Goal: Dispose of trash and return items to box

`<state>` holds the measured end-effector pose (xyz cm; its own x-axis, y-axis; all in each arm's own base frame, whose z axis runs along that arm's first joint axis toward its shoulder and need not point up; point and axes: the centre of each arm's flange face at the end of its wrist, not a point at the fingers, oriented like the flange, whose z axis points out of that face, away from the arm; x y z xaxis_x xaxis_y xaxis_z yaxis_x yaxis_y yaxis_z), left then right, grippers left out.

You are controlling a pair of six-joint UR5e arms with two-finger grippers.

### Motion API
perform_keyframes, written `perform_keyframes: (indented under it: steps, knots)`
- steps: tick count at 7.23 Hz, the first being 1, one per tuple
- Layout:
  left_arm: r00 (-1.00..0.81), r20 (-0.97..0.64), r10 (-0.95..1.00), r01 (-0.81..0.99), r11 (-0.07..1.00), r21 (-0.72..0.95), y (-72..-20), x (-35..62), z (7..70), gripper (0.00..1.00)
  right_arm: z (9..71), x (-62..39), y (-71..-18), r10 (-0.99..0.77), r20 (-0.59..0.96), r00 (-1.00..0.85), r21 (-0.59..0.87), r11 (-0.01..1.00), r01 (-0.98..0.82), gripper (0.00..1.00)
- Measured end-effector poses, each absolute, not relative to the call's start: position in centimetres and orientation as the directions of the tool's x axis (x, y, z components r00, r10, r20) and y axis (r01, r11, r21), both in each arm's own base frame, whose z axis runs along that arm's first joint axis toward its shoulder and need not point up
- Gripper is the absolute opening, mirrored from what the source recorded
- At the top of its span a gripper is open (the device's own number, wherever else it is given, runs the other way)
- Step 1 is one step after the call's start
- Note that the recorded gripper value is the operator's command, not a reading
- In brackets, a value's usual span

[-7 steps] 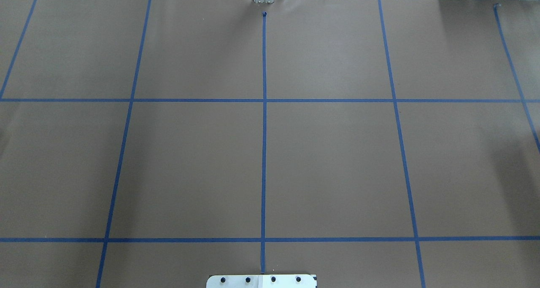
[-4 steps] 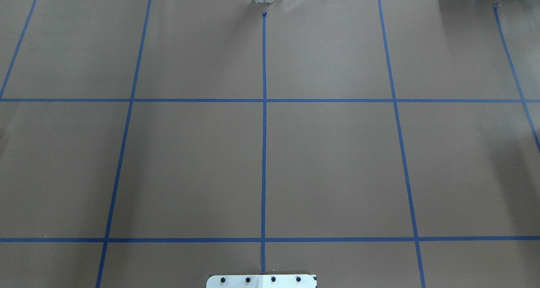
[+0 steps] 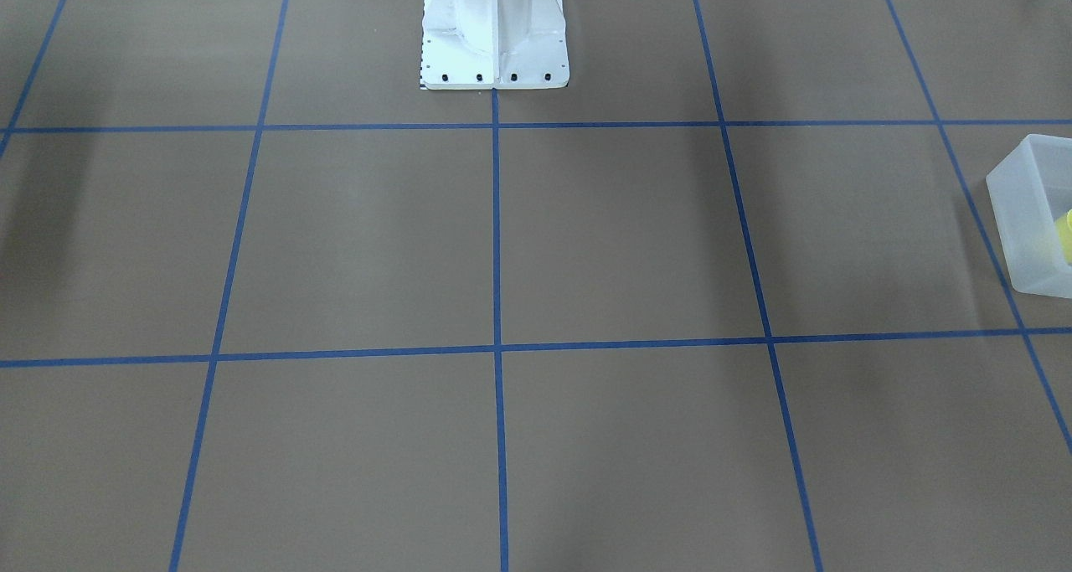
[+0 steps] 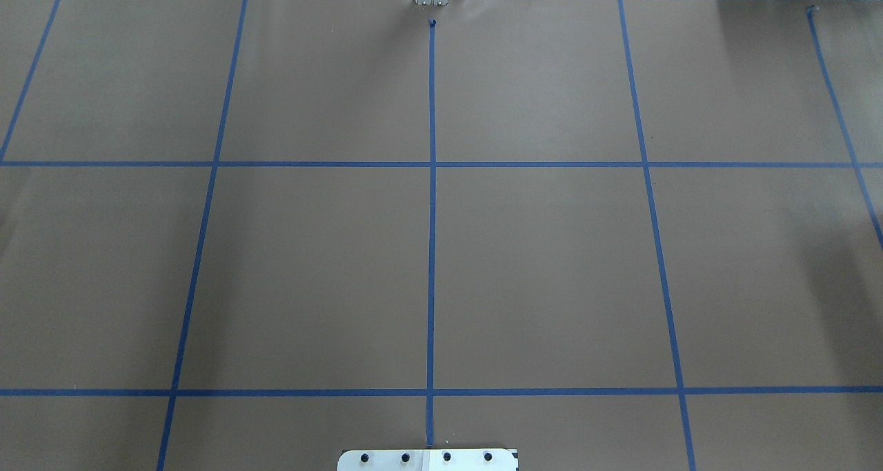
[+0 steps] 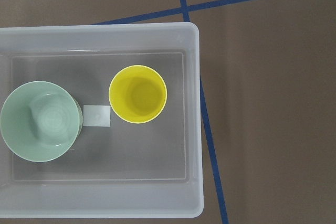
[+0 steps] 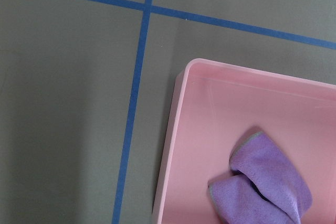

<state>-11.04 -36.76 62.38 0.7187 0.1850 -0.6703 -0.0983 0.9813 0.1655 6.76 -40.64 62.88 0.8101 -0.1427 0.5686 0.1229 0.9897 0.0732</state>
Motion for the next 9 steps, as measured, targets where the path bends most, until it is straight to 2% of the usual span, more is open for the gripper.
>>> perform_keyframes:
  steps: [9]
  knots:
    - [0.752,-0.627,0.206,-0.143,0.978,0.151,-35.8,-11.4,63.7,0.98,61.1,6.7,-40.1,-0.159,0.569,0.807,0.103,0.987,0.121,1.0]
